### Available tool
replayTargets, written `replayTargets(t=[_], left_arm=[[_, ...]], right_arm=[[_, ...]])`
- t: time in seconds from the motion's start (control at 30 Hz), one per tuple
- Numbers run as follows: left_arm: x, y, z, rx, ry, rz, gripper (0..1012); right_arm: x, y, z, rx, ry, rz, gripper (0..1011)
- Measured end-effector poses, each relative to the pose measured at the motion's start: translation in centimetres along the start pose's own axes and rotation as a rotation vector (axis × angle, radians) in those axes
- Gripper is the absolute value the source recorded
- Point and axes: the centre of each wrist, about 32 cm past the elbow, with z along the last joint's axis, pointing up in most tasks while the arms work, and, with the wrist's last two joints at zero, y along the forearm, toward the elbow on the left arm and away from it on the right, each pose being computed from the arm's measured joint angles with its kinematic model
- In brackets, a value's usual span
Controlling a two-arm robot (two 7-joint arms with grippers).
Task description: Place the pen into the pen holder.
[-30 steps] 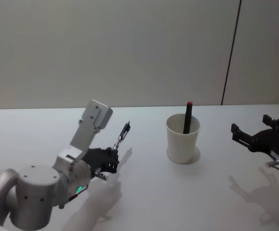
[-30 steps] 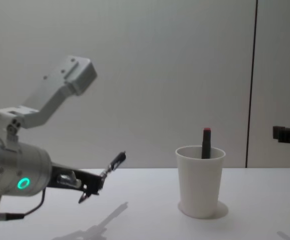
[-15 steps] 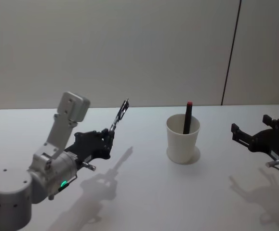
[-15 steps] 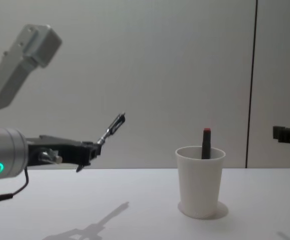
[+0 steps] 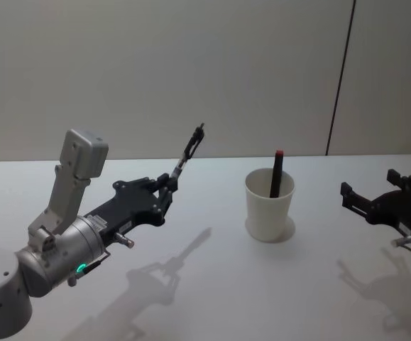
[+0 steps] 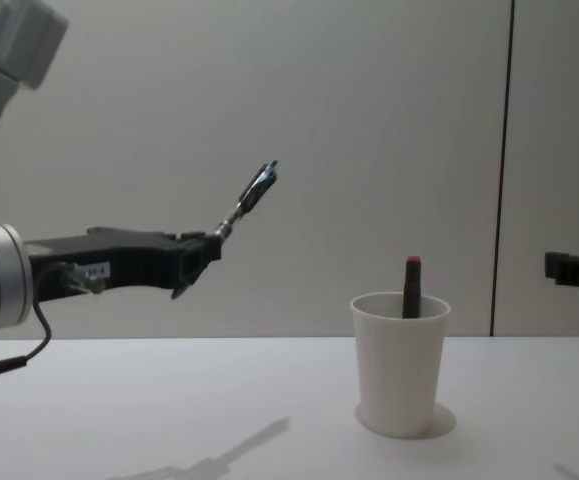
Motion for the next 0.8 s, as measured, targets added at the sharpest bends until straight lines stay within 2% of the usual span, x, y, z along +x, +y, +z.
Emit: replayTargets(t=[0.2,0.4,0.6,0.8], left_arm=[[0.18,-0.09,0.07,-0.056,0.003,-0.069,135],[0.04,-0.43,0.16,-0.093,0.007,-0.128,136],[-0.40,-1.10,0.36,-0.125,0.010,-0.200,136],[-0.86,-1.72,0.50,-0.138,0.009,-0.254,136]], right_arm=[[0.0,0.0,0.0,0.000,0.000,0.000,1001],[0.0,0.0,0.0,0.000,0.000,0.000,1001],[0.0,0.0,0.0,0.000,0.000,0.000,1002],[0.0,0.0,0.0,0.000,0.000,0.000,1001]])
